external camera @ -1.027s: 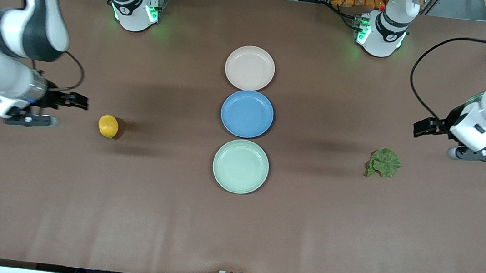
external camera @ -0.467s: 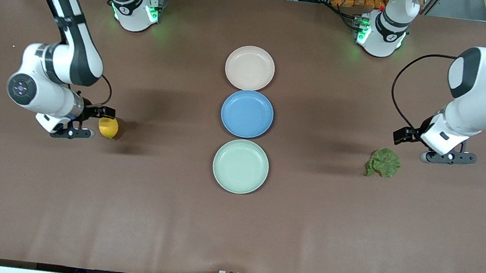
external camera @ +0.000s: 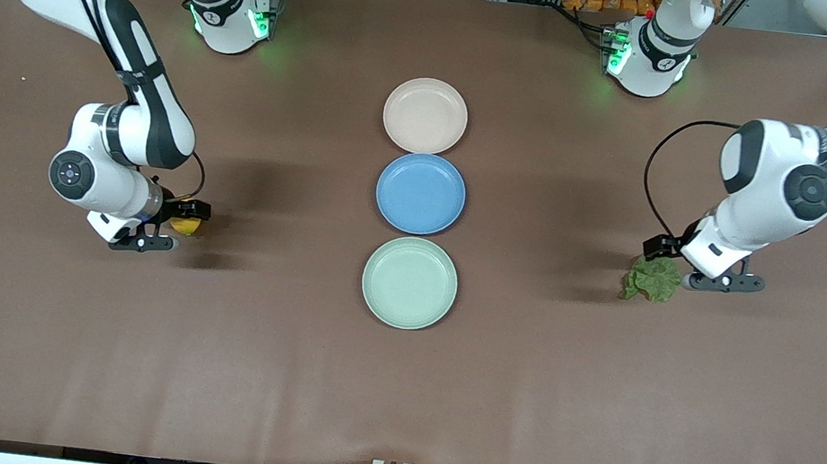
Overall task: Place lemon and lettuce in plates
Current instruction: 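Lower and close the right gripper on the lemon while the left gripper grasps lettuce, then carry the lemon with the right gripper over the cream plate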
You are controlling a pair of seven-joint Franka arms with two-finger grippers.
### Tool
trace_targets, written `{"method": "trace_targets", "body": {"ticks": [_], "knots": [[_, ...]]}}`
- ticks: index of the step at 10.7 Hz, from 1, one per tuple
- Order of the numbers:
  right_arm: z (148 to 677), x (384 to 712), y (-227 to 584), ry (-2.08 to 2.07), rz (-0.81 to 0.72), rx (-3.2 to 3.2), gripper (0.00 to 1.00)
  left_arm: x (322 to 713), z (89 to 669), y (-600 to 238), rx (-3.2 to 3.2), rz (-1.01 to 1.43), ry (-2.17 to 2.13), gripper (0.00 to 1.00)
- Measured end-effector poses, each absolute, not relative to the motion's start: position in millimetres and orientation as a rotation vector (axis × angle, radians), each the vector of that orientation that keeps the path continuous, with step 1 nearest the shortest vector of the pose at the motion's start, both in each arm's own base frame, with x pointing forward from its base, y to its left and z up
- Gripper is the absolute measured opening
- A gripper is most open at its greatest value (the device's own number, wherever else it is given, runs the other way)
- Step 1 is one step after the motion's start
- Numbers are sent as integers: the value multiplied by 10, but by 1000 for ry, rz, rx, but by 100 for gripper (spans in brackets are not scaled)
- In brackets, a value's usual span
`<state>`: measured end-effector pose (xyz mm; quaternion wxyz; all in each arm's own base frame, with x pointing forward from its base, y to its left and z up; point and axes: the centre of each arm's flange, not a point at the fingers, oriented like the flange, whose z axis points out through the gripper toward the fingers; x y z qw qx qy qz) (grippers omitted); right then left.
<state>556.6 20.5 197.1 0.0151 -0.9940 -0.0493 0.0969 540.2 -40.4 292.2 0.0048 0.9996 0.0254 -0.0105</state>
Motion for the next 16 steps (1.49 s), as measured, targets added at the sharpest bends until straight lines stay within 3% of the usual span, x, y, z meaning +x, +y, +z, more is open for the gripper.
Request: {"method": "trace_targets", "body": {"ticks": [5, 6, 7, 8, 15, 16], "knots": [[1945, 5554, 197, -153, 316, -3091, 100, 5361, 2528, -412, 3190, -19, -64, 100], [1942, 5552, 194, -153, 318, -3091, 93, 5361, 2445, -403, 3187, -28, -61, 99], [1935, 5546, 190, -152, 322, -3091, 77, 5366, 2363, -361, 3183, -28, -49, 98], [1940, 5546, 190, -152, 323, -3091, 68, 5369, 2277, -303, 3179, -31, -32, 95], [1995, 5571, 210, -160, 305, -3093, 68, 5376, 1850, -209, 3157, -33, -3, 78], [2039, 5575, 268, -176, 300, -3090, 68, 5377, 1818, -213, 3155, -31, -3, 70]]}}
